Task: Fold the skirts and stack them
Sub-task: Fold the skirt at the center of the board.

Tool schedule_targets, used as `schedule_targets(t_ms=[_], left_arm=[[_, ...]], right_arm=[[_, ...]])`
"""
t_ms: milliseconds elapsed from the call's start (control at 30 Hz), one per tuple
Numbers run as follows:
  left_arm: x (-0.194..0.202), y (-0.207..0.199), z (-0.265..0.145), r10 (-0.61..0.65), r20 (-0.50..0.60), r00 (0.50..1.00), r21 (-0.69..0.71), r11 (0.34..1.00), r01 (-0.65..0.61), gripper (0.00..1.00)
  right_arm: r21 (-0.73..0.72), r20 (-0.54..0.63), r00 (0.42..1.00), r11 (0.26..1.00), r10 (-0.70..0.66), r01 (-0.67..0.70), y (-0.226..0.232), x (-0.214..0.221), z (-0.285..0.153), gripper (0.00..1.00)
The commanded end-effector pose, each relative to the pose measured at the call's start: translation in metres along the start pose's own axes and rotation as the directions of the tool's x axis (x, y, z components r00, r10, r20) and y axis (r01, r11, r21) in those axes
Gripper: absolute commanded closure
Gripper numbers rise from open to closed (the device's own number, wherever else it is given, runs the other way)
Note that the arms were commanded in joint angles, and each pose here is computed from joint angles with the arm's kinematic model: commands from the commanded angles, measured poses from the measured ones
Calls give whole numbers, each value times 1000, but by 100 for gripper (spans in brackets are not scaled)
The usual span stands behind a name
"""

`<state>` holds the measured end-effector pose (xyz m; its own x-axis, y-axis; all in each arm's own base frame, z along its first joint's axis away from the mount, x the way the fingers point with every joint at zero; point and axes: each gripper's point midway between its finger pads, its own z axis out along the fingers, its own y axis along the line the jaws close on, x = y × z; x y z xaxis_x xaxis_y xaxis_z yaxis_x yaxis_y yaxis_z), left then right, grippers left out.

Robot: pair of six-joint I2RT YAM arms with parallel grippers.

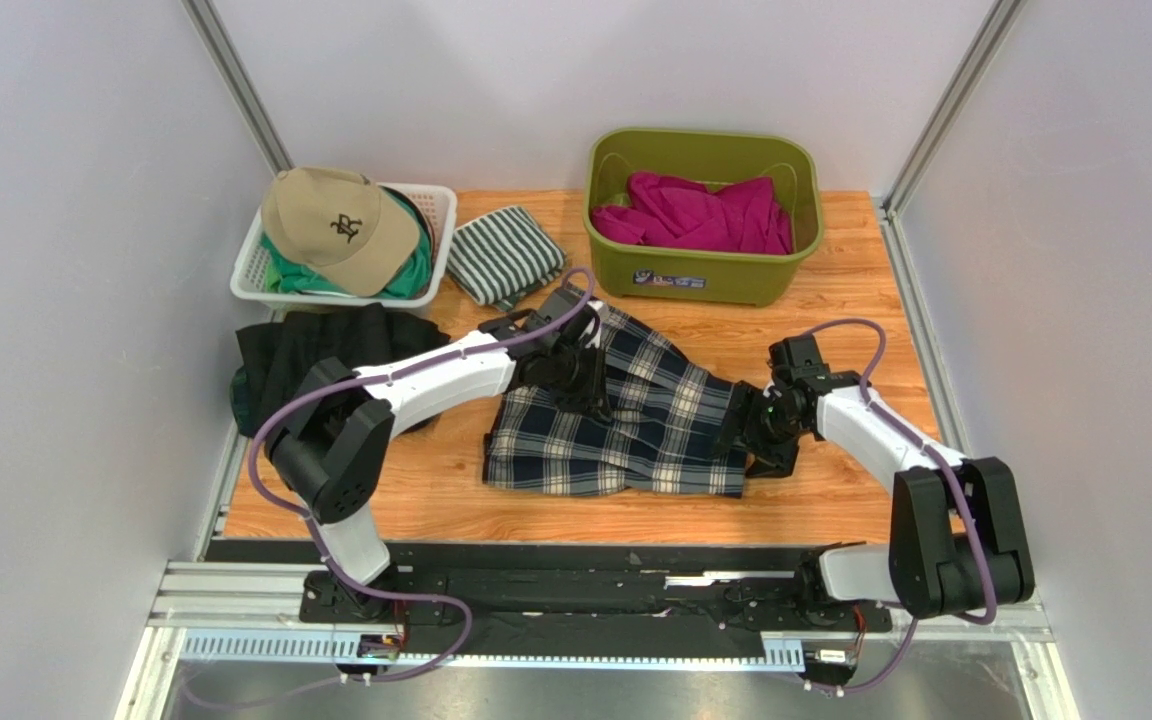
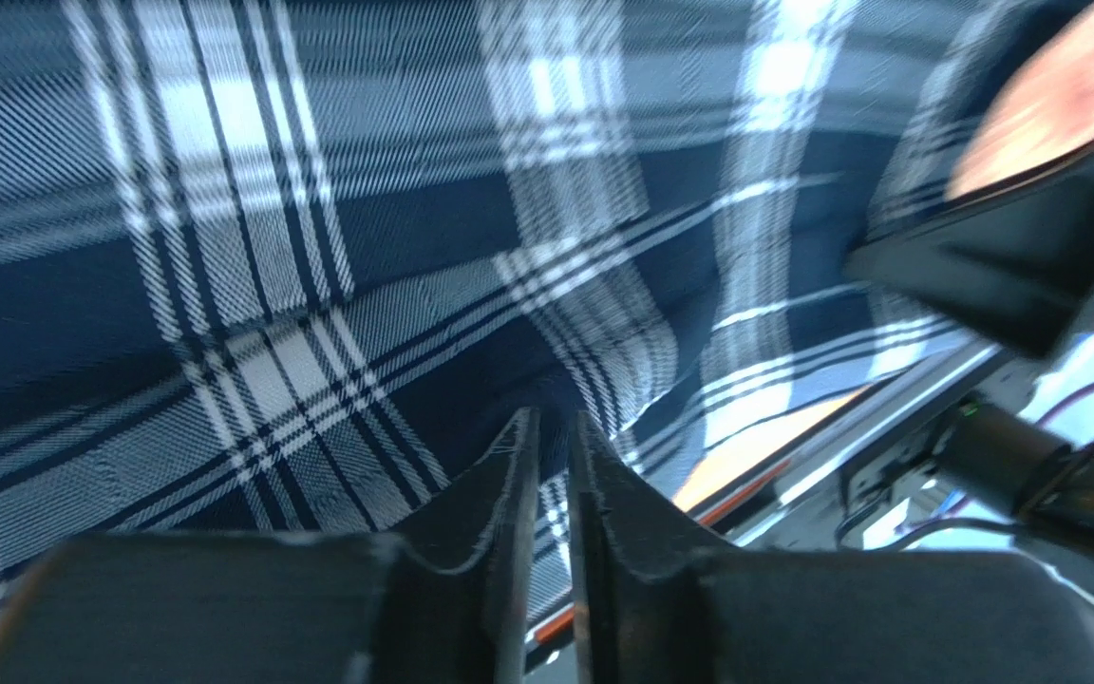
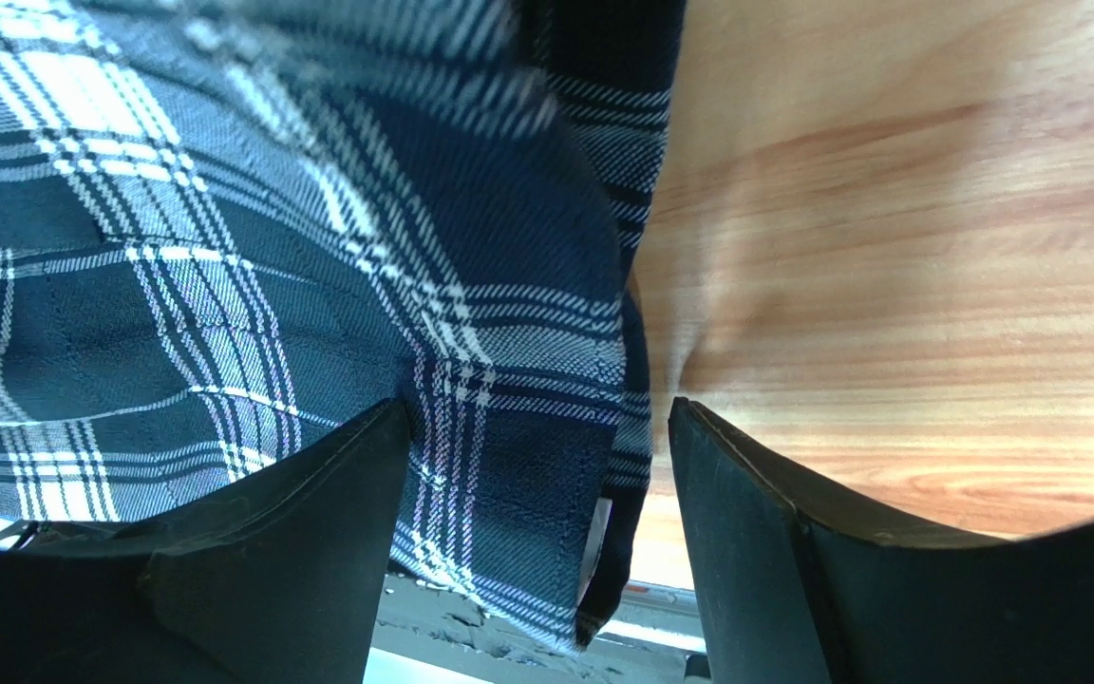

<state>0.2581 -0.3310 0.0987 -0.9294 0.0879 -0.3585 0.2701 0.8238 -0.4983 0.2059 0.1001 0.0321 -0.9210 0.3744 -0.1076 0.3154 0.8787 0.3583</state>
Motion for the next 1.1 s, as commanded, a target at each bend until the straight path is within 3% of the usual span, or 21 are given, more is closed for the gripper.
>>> schedule_targets(t_ms=[0, 200, 500, 567, 600, 667, 1067], left_arm=[[16, -2, 16, -22, -45, 999, 47, 999, 24, 84], [57, 18, 42, -79, -134, 988, 20, 996, 83, 89], [74, 42, 62, -105, -171, 980, -66, 993, 95, 93], [72, 43, 60, -103, -163, 981, -75, 993, 92, 93], [72, 43, 60, -100, -162, 982, -77, 993, 89, 93], [67, 39, 56, -90, -147, 985, -69, 994, 81, 92], [35, -29, 51, -11, -88, 996, 128, 992, 22, 90]], right_arm=[[4, 16, 1000, 1000, 3, -3, -1, -7, 7, 30], [10, 4, 1000, 1000, 14, -14, -5, -4, 16, 36], [-12, -47, 998, 1000, 29, -29, -5, 4, 31, 57], [-14, -41, 999, 1000, 27, -28, -4, 1, 30, 72], [-21, -35, 999, 1000, 18, -19, -2, -1, 28, 87], [-32, -18, 1000, 999, -15, 14, 3, -5, 19, 100], [-56, 115, 978, 981, -176, 184, 31, -16, -75, 100]])
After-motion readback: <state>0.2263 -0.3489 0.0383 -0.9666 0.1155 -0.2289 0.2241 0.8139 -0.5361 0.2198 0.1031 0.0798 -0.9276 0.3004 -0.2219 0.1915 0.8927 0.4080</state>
